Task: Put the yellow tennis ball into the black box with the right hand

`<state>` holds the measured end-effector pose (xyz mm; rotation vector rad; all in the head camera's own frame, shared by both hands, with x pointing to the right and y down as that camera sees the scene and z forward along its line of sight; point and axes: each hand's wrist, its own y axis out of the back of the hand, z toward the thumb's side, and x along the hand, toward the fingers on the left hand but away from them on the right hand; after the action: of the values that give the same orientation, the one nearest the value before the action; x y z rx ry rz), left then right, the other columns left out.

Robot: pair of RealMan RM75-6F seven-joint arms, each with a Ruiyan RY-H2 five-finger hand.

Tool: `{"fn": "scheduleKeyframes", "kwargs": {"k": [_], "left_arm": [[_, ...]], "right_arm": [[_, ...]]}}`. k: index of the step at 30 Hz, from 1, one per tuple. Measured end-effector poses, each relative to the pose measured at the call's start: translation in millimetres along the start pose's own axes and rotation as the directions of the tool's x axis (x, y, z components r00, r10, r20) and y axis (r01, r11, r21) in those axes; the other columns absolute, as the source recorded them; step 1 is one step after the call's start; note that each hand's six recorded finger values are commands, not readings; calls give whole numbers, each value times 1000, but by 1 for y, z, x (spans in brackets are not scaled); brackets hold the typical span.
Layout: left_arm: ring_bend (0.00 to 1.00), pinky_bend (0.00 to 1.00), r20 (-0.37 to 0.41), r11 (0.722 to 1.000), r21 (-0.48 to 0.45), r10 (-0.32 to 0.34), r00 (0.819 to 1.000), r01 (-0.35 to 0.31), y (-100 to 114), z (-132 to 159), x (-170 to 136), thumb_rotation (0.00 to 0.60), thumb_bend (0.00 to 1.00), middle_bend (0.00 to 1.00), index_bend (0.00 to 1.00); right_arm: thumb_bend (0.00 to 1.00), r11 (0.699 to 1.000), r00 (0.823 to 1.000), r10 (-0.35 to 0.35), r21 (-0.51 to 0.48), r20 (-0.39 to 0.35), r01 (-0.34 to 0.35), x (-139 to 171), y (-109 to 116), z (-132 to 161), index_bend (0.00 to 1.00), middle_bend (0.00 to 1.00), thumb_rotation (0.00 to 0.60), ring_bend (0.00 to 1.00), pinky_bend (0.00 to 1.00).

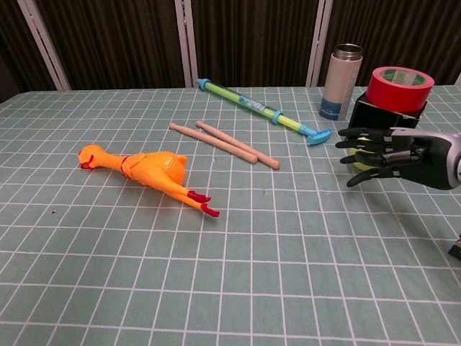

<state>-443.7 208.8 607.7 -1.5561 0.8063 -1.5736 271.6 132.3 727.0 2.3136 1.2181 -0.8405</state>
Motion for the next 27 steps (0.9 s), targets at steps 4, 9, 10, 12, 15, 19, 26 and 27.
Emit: {"fn": "scheduleKeyframes", "kwargs": {"k": [4,9,10,12,15,19,26,27], "left_arm": [[0,0,1,1000,8,-4,1000,4,-1,2,2,600,182,0,0],[0,0,0,1000,17,-7,1000,7,-3,4,3,600,183,0,0],[0,0,0,1000,18,-8,1000,8,-3,4,4,600,183,0,0],[0,0,-1,1000,21,-9,1000,9,-3,5,4,600,183,0,0],[0,0,-5,1000,28,-13,1000,13,-5,6,4,600,184,0,0],[0,0,-6,999,37,-23,1000,24,-8,9,8,600,184,0,0],[0,0,3,998,42,-45,999,45,-12,15,14,600,184,0,0],[0,0,5,998,43,-47,999,47,-13,16,14,600,184,0,0]], "right_arm": [[587,999,1000,-9,32,16,9,0,11,-2,0,58,600,111,307],[587,996,999,0,85,43,-4,1,20,-5,0,58,600,111,275],[587,995,999,2,97,50,-7,2,22,-6,0,58,600,112,270],[587,992,998,7,124,68,-15,2,26,-8,0,58,600,121,258],[587,987,996,11,161,91,-26,3,35,-10,10,63,600,135,240],[587,976,993,12,215,116,-37,4,47,-11,50,89,600,158,197],[586,945,990,18,320,142,-63,6,66,-9,70,100,600,159,145],[587,944,990,17,323,139,-61,6,67,-8,70,100,600,158,145]]}}
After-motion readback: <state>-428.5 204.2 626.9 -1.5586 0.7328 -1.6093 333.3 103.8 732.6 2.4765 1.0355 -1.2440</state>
